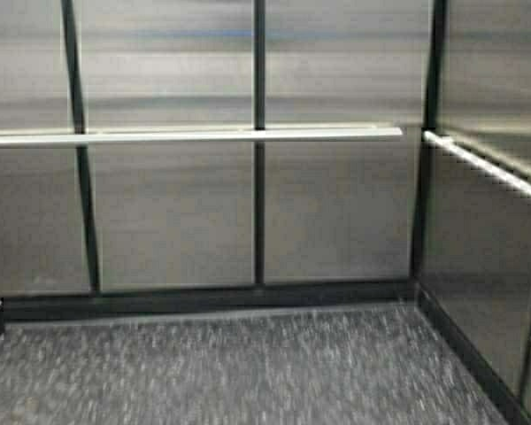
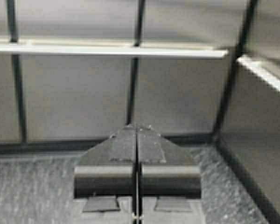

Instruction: Navigate to elevator, push the call button, then enter the elevator

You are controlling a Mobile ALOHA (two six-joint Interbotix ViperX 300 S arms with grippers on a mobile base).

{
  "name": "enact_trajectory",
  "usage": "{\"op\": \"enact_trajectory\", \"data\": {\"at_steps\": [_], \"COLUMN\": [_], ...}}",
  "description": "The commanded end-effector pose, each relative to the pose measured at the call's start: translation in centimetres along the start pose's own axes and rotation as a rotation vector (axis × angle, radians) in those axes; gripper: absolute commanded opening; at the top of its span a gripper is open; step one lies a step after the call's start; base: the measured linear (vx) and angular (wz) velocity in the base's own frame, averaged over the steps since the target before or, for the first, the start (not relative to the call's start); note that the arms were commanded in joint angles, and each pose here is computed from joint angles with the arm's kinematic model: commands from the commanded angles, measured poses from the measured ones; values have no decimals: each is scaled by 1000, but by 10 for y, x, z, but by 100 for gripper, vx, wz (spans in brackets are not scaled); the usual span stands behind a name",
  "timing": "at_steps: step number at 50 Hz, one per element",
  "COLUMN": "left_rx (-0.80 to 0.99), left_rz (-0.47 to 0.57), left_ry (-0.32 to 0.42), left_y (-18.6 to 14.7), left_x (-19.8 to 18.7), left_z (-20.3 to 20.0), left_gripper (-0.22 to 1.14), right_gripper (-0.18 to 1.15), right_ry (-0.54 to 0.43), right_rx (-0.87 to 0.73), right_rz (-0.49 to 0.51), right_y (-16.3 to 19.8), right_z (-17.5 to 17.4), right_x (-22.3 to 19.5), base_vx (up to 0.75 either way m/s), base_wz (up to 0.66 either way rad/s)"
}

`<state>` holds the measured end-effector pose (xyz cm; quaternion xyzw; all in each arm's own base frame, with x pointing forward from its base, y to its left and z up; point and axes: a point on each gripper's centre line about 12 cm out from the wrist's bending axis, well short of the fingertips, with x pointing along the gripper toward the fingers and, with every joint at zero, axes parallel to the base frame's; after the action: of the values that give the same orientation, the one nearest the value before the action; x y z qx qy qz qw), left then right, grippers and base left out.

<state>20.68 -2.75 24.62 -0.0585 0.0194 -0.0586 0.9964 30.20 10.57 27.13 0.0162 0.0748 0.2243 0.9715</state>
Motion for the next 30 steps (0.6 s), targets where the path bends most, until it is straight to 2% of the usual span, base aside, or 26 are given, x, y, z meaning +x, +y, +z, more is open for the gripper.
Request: {"op": "enact_trajectory", "data": {"at_steps": [1, 5, 12, 20, 30], "left_rx": [-18, -27, -15, -11, -14], "left_rz": [12, 6, 2, 3, 6], "left_ry": [-7, -19, -37, -27, -11], "left_y": [2, 0, 0, 0, 1], "left_x": [5, 4, 1, 3, 3], "left_z": [5, 7, 11, 9, 4], "left_gripper": [3, 3, 3, 3, 3], "right_gripper": [6, 6, 6, 6, 6], "right_ry": [-20, 23, -13, 31, -12], "right_rx": [1, 13, 45, 40, 61], "right_rz": [6, -29, -66, -122, -111], "right_y": [1, -9, -19, -35, -34], "right_z": [4, -9, 1, -13, -5], "right_x": [0, 0, 1, -1, 4], "base_vx": [52, 47, 43, 46, 43], "base_wz": [4, -17, -5, 3, 3]}}
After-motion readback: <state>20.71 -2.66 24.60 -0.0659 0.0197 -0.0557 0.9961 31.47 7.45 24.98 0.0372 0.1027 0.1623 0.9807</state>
